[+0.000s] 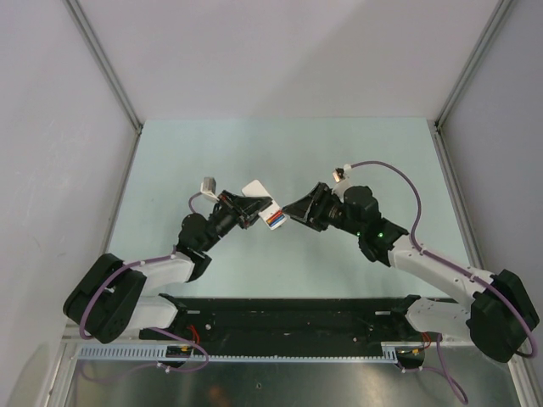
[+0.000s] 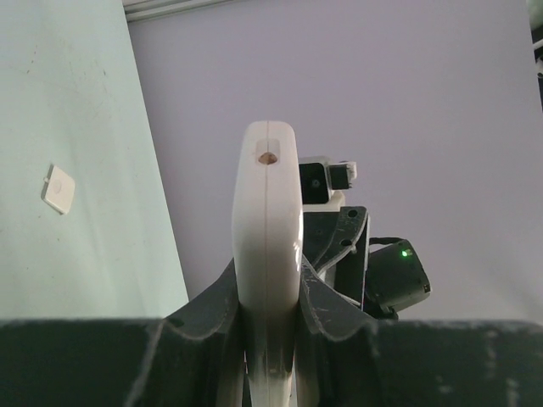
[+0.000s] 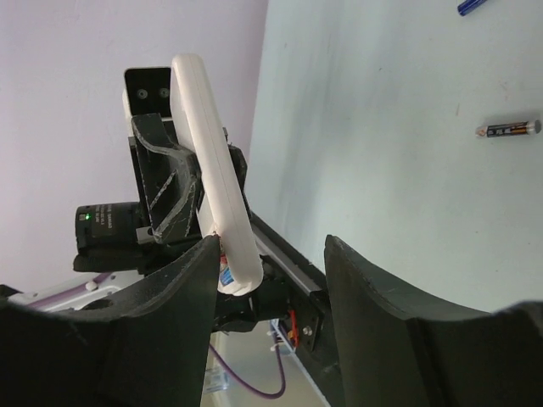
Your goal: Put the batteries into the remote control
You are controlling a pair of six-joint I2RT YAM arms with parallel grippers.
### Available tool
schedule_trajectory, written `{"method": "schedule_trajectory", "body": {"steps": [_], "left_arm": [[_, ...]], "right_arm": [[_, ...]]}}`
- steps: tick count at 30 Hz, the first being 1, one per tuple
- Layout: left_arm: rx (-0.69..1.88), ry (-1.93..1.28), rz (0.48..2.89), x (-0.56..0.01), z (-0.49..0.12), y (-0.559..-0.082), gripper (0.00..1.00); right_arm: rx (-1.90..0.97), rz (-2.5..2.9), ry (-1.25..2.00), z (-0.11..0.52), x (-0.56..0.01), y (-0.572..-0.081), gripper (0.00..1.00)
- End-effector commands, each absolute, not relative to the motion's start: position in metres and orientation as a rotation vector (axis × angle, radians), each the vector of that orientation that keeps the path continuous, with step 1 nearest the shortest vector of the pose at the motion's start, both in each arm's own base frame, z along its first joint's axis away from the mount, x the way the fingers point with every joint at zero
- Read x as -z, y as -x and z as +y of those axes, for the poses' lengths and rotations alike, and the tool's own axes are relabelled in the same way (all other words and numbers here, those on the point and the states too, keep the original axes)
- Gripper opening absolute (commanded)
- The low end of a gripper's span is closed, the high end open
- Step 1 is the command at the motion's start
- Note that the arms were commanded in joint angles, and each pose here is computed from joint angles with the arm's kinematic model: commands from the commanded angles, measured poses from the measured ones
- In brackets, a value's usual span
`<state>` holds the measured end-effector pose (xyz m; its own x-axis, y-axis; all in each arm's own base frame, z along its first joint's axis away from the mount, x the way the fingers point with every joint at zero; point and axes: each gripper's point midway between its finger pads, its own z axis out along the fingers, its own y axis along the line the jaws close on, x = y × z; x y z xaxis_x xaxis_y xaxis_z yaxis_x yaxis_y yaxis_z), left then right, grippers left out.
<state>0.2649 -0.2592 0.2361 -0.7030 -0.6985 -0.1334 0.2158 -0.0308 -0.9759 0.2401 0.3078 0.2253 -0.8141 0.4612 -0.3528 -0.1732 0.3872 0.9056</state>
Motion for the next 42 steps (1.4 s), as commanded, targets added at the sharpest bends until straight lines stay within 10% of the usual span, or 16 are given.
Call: {"method": "schedule_trajectory", "body": {"steps": [1, 42], "left_arm": [[1.906, 0.435, 1.358, -0.304, -0.251, -0.26, 0.0], [1.887, 0.414, 1.415, -0.29, -0.253, -0.256, 0.0]], "right_arm": [[-1.27, 2.223, -0.153, 0.304, -0.196, -0.227, 0.56], [-1.326, 2.094, -0.163, 0.29, -0.26, -0.229, 0.62]]}}
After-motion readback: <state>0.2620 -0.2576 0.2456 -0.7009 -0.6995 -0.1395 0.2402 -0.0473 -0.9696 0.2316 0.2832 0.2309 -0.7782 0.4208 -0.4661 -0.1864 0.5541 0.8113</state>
